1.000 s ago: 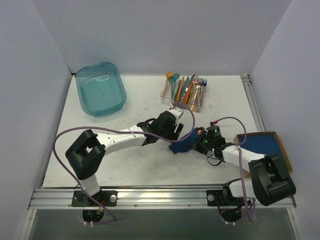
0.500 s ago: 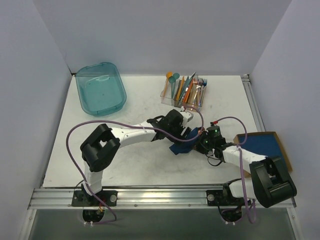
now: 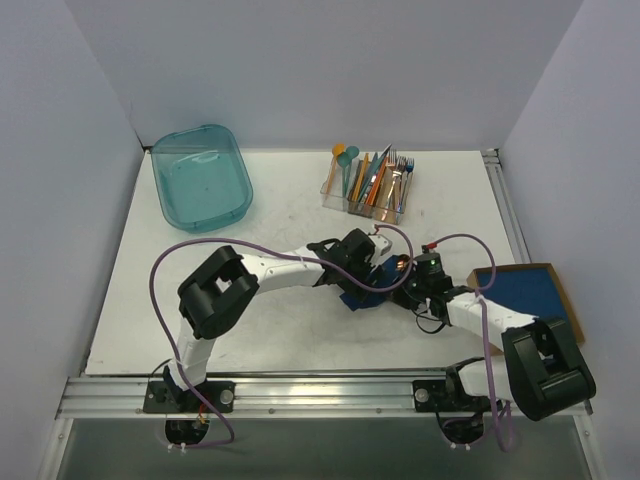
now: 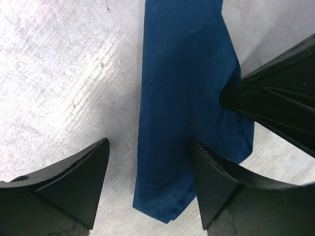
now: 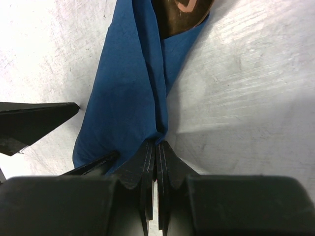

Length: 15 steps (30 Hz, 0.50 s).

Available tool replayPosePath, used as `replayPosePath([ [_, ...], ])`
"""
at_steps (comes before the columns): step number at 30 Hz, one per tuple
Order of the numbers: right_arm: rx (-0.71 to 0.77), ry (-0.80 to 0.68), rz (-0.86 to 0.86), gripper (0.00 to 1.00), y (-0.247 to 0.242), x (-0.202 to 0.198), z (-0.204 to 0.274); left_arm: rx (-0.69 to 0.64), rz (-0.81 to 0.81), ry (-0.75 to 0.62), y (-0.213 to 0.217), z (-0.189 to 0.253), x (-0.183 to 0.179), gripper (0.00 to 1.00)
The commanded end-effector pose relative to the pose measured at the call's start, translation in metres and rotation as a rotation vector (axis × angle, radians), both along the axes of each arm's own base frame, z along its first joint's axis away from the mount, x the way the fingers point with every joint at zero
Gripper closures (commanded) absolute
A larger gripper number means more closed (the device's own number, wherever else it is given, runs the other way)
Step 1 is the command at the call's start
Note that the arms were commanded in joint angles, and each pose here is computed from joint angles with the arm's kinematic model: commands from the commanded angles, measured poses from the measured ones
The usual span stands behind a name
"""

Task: Place the utensils on the paper napkin and roll it up

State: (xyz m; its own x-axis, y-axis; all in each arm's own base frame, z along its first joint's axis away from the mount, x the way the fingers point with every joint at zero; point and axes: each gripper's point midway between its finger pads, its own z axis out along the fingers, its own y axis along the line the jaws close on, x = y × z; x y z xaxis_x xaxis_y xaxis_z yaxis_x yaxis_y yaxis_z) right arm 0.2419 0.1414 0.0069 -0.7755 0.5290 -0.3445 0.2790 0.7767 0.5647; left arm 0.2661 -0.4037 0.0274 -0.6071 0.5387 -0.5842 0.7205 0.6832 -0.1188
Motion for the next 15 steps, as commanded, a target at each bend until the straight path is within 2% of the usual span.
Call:
replayPosePath([
  [1,-0.041,-0.007,-0.017,1.00,-0.009,0.001,0.004,0.036,0.006,-0.019,-0.002,-0.001,0.003,0.26],
  [4,-0.056,-0.009,-0.027,1.00,-0.012,0.002,0.007,0.069,0.015,-0.014,0.002,-0.009,0.000,0.27],
  [7,-0.064,-0.018,-0.034,0.95,-0.014,0.002,0.010,0.084,0.020,-0.009,0.004,-0.014,-0.004,0.27],
  [9,-0.069,-0.035,-0.053,0.85,-0.018,0.004,0.015,0.092,0.022,-0.006,0.006,-0.018,-0.006,0.28],
  [15,-0.108,-0.069,-0.097,0.71,-0.033,0.012,0.030,0.103,0.020,0.002,0.007,-0.027,-0.014,0.28],
])
